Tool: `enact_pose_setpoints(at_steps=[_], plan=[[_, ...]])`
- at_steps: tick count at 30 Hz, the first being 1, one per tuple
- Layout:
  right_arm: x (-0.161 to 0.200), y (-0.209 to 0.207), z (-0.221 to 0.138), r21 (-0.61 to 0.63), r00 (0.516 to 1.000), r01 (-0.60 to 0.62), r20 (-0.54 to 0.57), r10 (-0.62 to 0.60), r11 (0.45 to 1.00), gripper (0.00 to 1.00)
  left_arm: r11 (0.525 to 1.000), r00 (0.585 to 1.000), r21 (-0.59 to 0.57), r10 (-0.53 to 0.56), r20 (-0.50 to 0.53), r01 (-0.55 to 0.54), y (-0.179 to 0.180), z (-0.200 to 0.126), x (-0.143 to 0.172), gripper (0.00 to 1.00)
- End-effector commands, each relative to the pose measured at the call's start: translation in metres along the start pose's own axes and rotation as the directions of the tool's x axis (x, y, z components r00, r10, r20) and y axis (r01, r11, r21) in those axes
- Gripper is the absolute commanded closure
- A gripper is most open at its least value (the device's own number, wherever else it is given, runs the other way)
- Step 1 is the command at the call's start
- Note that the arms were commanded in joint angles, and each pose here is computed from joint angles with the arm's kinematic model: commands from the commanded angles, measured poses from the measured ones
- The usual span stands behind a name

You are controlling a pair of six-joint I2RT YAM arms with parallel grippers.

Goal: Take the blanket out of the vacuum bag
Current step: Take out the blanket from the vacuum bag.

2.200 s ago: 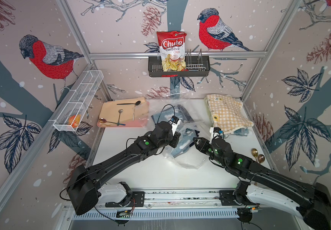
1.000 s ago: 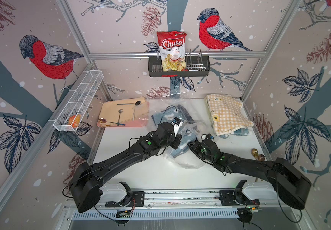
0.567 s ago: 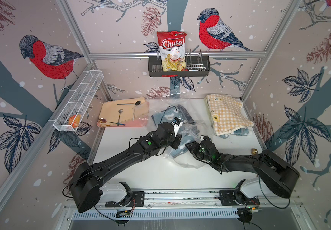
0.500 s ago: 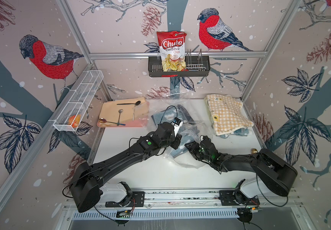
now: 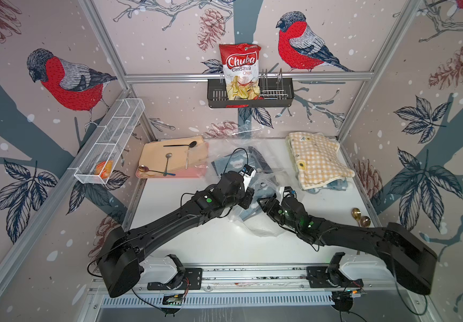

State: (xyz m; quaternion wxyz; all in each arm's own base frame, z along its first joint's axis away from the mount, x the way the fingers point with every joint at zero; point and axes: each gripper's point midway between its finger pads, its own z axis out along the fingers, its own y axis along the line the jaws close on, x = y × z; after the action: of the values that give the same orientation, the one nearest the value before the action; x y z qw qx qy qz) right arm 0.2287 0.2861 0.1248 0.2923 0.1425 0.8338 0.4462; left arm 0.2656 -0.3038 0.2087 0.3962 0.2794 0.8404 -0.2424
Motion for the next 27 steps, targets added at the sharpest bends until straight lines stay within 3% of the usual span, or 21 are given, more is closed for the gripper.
enact_pose_setpoints(at_steps=[1, 6, 10, 16, 21, 27], plan=[[0.009, -0.024, -0.019, 0.155, 0.977, 0.209, 0.017, -0.214, 0.965, 0.42, 1.0, 0.999, 0.011, -0.007, 0.031, 0.007, -0.003, -0.002, -0.009, 0.91], [0.043, -0.031, -0.033, 0.15, 0.948, 0.319, -0.07, -0.312, 0.936, 0.43, 1.0, 0.999, 0.006, -0.005, 0.031, 0.004, -0.003, -0.003, -0.009, 0.91], [0.055, -0.014, -0.024, 0.057, 0.92, 0.38, -0.124, -0.371, 0.923, 0.42, 1.0, 0.999, 0.0, -0.002, 0.038, 0.002, -0.002, -0.005, -0.01, 0.91], [0.031, -0.017, 0.0, 0.038, 0.938, 0.288, -0.212, -0.274, 0.957, 0.39, 1.0, 0.999, -0.005, 0.0, 0.037, 0.0, -0.001, -0.005, -0.01, 0.91], [-0.015, -0.016, 0.002, 0.089, 0.956, 0.273, -0.139, -0.259, 0.958, 0.4, 1.0, 0.999, -0.016, 0.004, 0.045, -0.003, 0.0, -0.007, -0.011, 0.91], [-0.07, -0.021, -0.021, 0.203, 0.982, 0.154, 0.075, -0.172, 0.967, 0.38, 1.0, 0.999, -0.009, 0.004, 0.046, -0.003, -0.001, -0.007, -0.012, 0.91]])
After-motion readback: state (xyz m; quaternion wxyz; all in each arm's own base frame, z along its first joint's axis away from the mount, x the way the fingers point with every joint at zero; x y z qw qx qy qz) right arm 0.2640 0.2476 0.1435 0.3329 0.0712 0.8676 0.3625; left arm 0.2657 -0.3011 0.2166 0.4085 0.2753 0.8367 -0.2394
